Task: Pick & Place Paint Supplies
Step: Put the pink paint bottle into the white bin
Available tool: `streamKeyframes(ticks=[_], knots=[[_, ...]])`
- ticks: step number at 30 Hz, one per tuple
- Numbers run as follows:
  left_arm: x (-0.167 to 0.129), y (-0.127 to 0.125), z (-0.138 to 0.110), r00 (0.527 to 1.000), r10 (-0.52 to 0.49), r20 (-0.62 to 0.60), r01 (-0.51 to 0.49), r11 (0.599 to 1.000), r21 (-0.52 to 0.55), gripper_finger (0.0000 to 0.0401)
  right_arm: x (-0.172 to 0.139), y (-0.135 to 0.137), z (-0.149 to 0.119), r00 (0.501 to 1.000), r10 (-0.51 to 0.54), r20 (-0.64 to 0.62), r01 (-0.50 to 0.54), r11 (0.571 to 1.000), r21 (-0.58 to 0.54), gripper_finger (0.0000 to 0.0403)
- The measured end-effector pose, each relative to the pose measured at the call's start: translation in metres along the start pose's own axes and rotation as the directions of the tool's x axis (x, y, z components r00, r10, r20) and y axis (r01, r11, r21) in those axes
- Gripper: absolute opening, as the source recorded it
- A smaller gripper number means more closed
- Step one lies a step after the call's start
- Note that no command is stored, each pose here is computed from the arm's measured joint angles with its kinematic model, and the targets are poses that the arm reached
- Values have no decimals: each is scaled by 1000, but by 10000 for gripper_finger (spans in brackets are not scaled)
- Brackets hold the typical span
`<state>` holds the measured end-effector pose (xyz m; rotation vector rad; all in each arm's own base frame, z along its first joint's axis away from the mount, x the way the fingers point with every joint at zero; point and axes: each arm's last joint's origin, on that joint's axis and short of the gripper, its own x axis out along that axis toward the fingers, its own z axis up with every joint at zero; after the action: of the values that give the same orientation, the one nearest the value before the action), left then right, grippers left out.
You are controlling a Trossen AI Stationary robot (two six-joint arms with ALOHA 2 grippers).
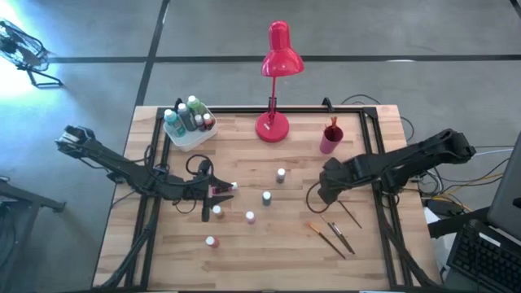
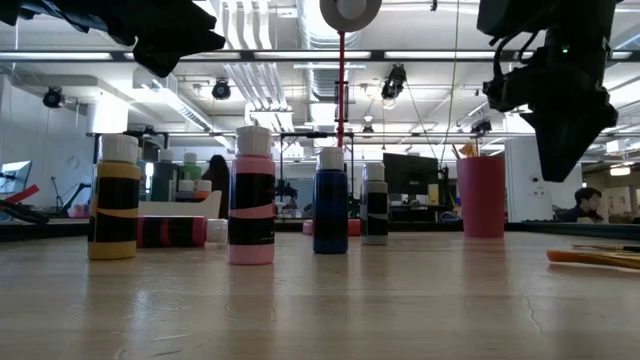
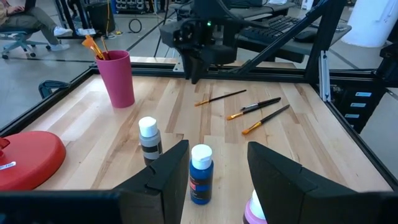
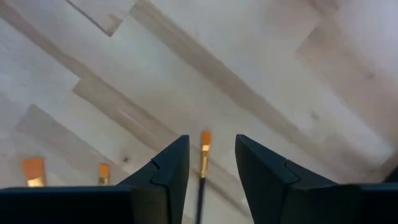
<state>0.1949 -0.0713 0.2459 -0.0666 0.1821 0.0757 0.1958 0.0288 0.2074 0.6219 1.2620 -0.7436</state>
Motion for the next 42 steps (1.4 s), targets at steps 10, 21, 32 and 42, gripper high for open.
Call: streamKeyframes(ticks=[10, 21, 32, 42], knots=[[0, 0, 0, 1000, 12, 2, -12, 1000, -2, 170, 3, -1, -2, 1000, 9, -23, -6, 989, 146, 111], [0, 1, 0, 999, 40, 5, -40, 999, -3, 170, 3, -3, 2, 999, 12, -37, -6, 988, 155, 86], [0, 1, -1, 999, 42, -3, -42, 999, 5, 170, 0, 0, 3, 999, 27, -31, -22, 989, 147, 100], [0, 1, -1, 999, 42, -1, -42, 999, 1, 170, -3, 15, 13, 982, 174, 68, -176, 984, 17, 160]])
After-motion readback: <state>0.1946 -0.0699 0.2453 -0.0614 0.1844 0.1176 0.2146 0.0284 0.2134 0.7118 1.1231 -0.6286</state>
